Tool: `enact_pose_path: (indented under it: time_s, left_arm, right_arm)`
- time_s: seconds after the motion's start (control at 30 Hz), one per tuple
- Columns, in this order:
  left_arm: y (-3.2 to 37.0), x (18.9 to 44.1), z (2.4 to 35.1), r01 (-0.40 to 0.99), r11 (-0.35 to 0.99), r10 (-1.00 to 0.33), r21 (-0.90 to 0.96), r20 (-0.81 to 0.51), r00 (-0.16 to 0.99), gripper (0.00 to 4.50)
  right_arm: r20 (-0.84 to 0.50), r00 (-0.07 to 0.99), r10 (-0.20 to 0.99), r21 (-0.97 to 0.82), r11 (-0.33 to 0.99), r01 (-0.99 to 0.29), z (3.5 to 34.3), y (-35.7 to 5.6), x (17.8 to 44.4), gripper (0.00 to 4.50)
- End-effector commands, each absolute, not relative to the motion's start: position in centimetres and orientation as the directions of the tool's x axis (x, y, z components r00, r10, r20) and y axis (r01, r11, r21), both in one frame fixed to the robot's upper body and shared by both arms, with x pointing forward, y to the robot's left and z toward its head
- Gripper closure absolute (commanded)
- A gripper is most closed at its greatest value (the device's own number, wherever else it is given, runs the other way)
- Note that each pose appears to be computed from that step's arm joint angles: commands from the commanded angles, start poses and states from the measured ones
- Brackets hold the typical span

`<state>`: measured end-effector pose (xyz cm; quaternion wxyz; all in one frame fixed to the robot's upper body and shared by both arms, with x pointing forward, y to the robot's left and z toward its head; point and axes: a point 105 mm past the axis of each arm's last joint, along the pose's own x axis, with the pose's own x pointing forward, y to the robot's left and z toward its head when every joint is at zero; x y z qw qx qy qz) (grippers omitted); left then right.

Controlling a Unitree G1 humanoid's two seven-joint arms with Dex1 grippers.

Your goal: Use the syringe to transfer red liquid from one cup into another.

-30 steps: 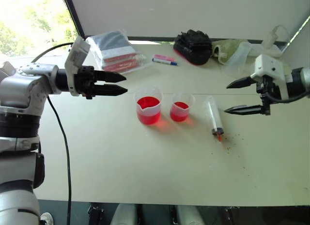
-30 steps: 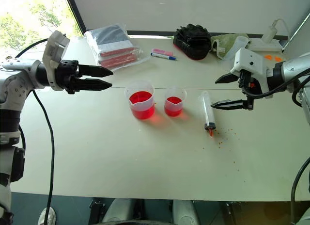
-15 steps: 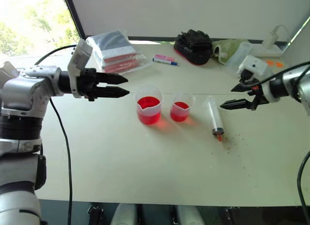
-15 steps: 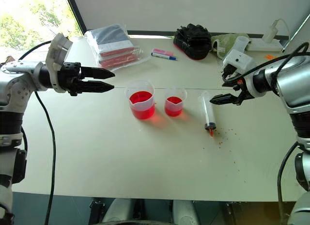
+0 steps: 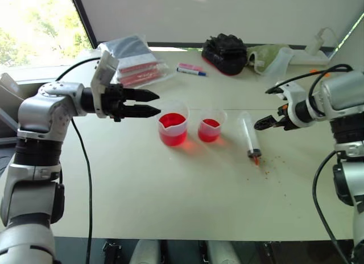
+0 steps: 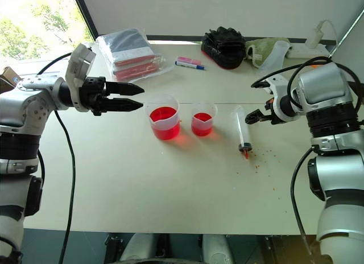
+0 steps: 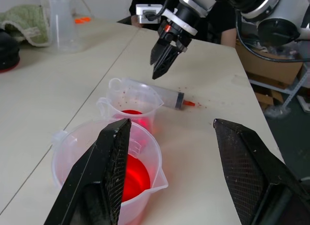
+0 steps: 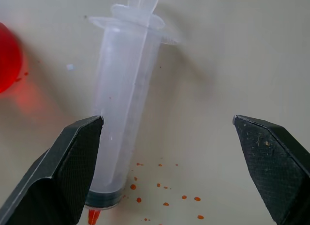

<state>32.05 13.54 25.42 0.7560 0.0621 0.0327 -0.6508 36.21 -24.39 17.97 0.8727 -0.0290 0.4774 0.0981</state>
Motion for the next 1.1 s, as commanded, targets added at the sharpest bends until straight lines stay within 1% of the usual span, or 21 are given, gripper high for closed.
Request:
enact_pose_path:
  time_s: [0.03,0.2,0.47,0.73,0.97,1.0,1.03,1.1]
  left_arm:
    - [14.1,31.4,26.9,0.98,0.167,-0.979,0.104,-0.103,0.178,1.67]
    - [14.3,31.1,26.9,0.975,0.193,-0.974,0.108,-0.097,0.203,1.67]
    - [14.6,30.9,27.0,0.966,0.23,-0.966,0.117,-0.093,0.241,1.67]
    - [14.6,30.7,26.9,0.963,0.245,-0.961,0.116,-0.101,0.256,1.67]
    - [14.8,30.6,26.9,0.96,0.256,-0.957,0.116,-0.107,0.268,1.67]
    - [14.8,30.5,26.9,0.959,0.258,-0.957,0.117,-0.108,0.27,1.67]
    - [14.9,30.5,26.9,0.959,0.26,-0.956,0.118,-0.108,0.272,1.67]
    - [14.9,30.5,26.9,0.958,0.262,-0.955,0.119,-0.107,0.275,1.67]
  right_arm:
    - [-0.821,0.547,0.162,0.069,0.98,-0.186,19.1,-23.6,36.9,0.01]
    - [-0.829,0.539,0.152,0.058,0.981,-0.187,18.8,-22.8,37.3,0.01]
    - [-0.85,0.51,0.132,0.05,0.984,-0.171,17.2,-22.2,37.8,0.01]
    - [-0.855,0.5,0.141,0.055,0.982,-0.182,16.0,-20.9,38.5,0.01]
    - [-0.858,0.494,0.141,0.049,0.98,-0.193,15.5,-20.5,38.9,0.01]
    - [-0.859,0.492,0.141,0.049,0.98,-0.194,15.4,-20.5,38.9,0.53]
    - [-0.86,0.491,0.141,0.05,0.98,-0.194,15.4,-20.5,38.9,0.81]
    - [-0.862,0.485,0.145,0.052,0.978,-0.2,15.2,-20.4,38.8,1.84]
